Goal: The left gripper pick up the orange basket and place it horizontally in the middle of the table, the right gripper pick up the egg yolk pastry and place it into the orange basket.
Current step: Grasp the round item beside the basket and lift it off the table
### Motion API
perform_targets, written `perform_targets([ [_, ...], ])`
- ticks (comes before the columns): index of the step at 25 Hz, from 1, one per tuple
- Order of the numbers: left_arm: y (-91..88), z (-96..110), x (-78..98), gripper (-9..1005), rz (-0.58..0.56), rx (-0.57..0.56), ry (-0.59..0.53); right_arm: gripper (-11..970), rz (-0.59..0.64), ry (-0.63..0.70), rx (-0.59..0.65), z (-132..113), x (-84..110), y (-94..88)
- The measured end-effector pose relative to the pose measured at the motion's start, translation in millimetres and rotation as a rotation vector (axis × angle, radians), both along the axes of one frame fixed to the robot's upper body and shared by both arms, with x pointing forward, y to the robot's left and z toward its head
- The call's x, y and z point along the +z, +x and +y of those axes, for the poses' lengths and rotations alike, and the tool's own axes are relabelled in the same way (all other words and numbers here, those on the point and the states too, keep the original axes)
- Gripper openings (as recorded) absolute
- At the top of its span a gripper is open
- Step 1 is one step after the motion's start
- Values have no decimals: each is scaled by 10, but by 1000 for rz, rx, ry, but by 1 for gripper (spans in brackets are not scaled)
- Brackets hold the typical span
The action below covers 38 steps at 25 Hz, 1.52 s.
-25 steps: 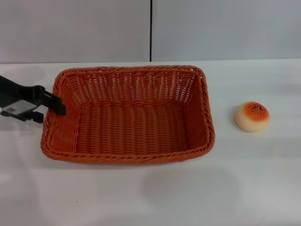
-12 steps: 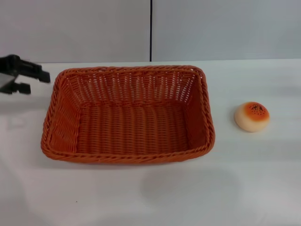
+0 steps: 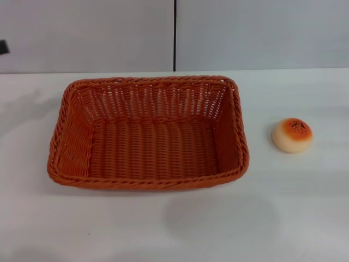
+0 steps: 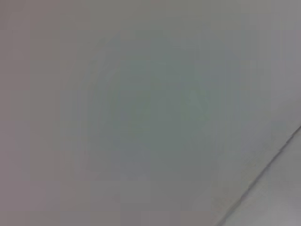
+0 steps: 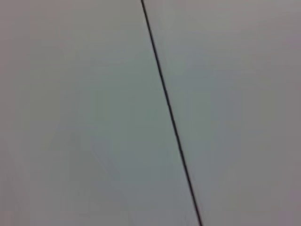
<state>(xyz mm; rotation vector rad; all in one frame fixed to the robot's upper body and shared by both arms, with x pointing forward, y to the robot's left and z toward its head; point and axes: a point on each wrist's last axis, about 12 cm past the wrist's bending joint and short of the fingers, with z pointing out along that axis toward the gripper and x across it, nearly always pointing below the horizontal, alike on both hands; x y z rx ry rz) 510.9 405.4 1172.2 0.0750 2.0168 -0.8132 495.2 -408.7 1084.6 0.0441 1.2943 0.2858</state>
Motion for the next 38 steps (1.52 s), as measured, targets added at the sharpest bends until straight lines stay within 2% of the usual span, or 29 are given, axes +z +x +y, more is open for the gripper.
perform_targets([
  [1,-110,61,-72,657,-82,13,-14,681,0,0,0,0,0,0],
  [3,-164,90,-111,657,-111,25,-24,681,8,8,32,3,42,-2],
  [5,-511,223,-448,657,-280,100,-89,681,43,47,103,-5,108,20],
  [8,-589,240,-524,657,-310,121,-96,681,72,74,154,-6,170,61],
  [9,-861,264,-783,656,-409,186,-39,681,89,87,180,-1,198,84],
  [10,-972,237,-906,656,-442,210,-8,680,129,101,233,6,276,135],
  [14,-1205,104,-1188,656,-518,275,56,680,189,89,324,49,404,186],
  [15,-1277,41,-1289,656,-541,308,89,680,247,101,373,64,479,207],
  [16,-1277,41,-1289,655,-541,308,89,680,247,101,373,64,479,207],
  [19,-1330,-56,-1401,655,-560,336,131,679,372,129,406,39,570,246],
  [20,-1335,-118,-1447,655,-576,341,162,679,476,126,414,8,676,277],
  [22,-1328,-147,-1464,655,-585,342,176,679,513,116,413,-2,719,283],
  [24,-1298,-209,-1499,654,-599,356,192,679,610,91,407,-34,843,298],
  [25,-1268,-240,-1521,654,-602,383,191,679,698,88,413,-61,948,309],
  [26,-1268,-240,-1521,654,-602,383,191,679,698,88,413,-61,948,309],
  [29,-1240,-246,-1528,654,-602,408,185,679,852,80,441,-46,1094,372],
  [30,-1220,-253,-1528,654,-606,411,188,679,993,63,444,8,1152,454],
  [31,-1220,-253,-1528,654,-606,411,188,679,993,63,444,8,1152,454],
  [34,-1201,-261,-1544,654,-596,414,194,679,1167,14,447,157,1147,592],
  [35,-1192,-259,-1557,654,-585,418,197,679,1260,-26,454,291,1111,677],
  [36,-1192,-259,-1557,654,-585,418,197,679,1260,-26,454,291,1111,677],
  [38,-1185,-259,-1564,654,-581,420,203,680,1324,-44,478,452,1063,777],
])
